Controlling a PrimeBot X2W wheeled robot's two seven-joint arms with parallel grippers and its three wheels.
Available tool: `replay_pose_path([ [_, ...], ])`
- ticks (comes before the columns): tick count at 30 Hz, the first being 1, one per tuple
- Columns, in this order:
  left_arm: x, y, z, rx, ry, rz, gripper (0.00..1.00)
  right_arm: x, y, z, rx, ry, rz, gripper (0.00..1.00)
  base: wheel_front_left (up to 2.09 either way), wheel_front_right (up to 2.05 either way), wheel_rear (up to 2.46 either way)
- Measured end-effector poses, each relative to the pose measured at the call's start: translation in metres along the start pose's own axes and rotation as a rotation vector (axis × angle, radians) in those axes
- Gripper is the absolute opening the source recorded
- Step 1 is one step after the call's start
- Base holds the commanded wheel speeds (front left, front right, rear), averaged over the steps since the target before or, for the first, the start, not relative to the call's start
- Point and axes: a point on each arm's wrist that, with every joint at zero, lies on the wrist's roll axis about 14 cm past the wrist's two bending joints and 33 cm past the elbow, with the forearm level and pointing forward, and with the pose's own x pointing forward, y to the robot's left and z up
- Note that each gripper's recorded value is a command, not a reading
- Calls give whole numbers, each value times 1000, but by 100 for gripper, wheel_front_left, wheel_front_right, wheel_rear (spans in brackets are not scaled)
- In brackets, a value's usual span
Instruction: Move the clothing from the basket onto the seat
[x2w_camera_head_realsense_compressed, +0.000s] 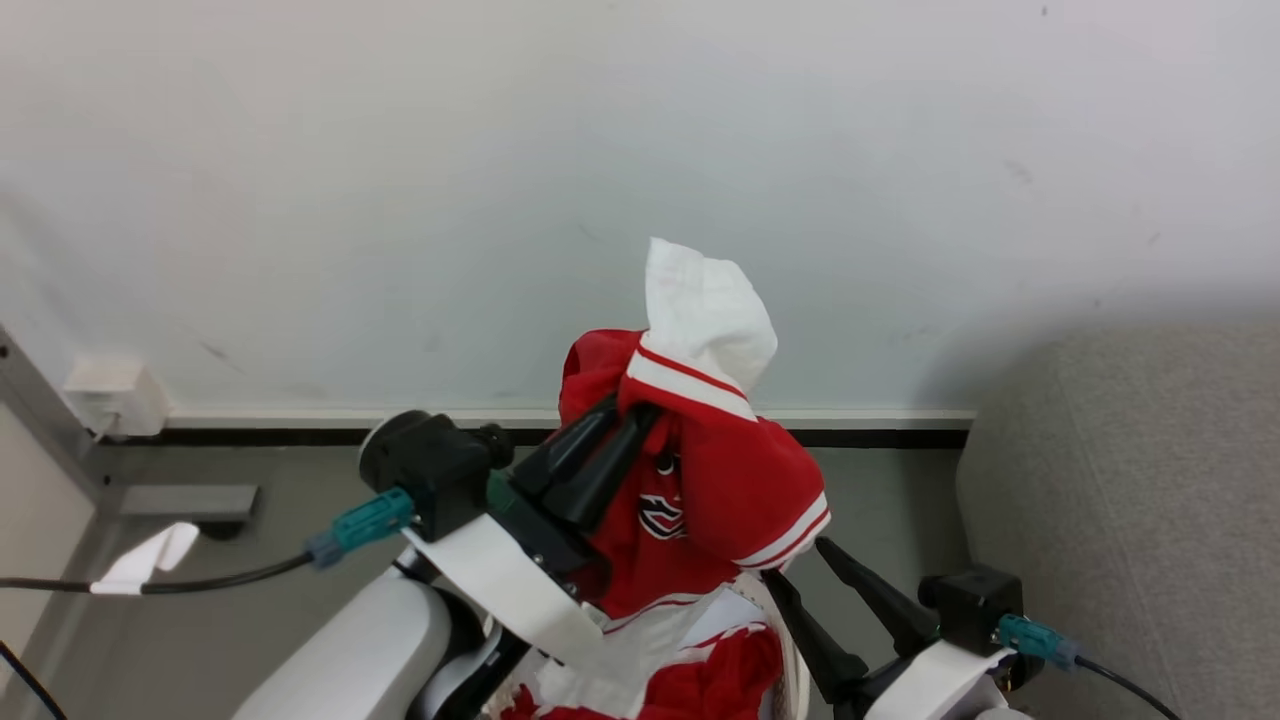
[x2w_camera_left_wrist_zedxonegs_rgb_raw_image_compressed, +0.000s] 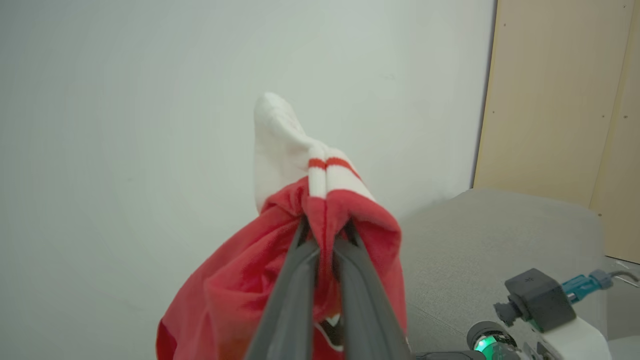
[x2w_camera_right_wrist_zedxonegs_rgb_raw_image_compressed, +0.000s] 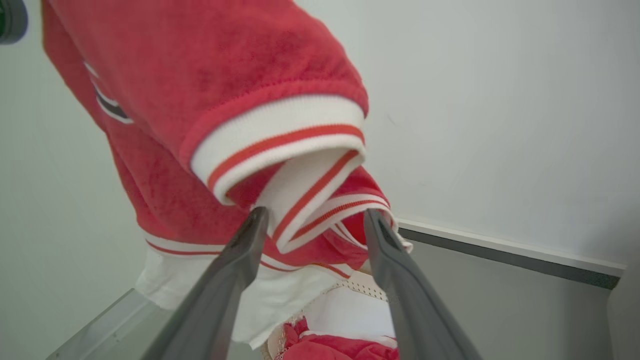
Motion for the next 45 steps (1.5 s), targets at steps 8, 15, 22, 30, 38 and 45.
replay_pose_path([
  [8,-15,2,4,12,9,30,0,28,16,16,-19,-30,63,100,0,0,0],
  [15,-26,0,10,15,9,44,0,39,40,3,-7,13,131,100,0,0,0],
  [22,-33,-4,15,8,0,52,0,53,65,-3,17,60,209,100,0,0,0],
  [30,-39,1,14,7,9,77,0,65,85,14,25,13,267,100,0,0,0],
  [38,-39,5,11,2,16,86,0,62,92,19,16,1,299,0,0,0,0],
  [45,-37,12,-2,-9,43,105,0,54,79,28,27,-38,264,0,0,0,0],
])
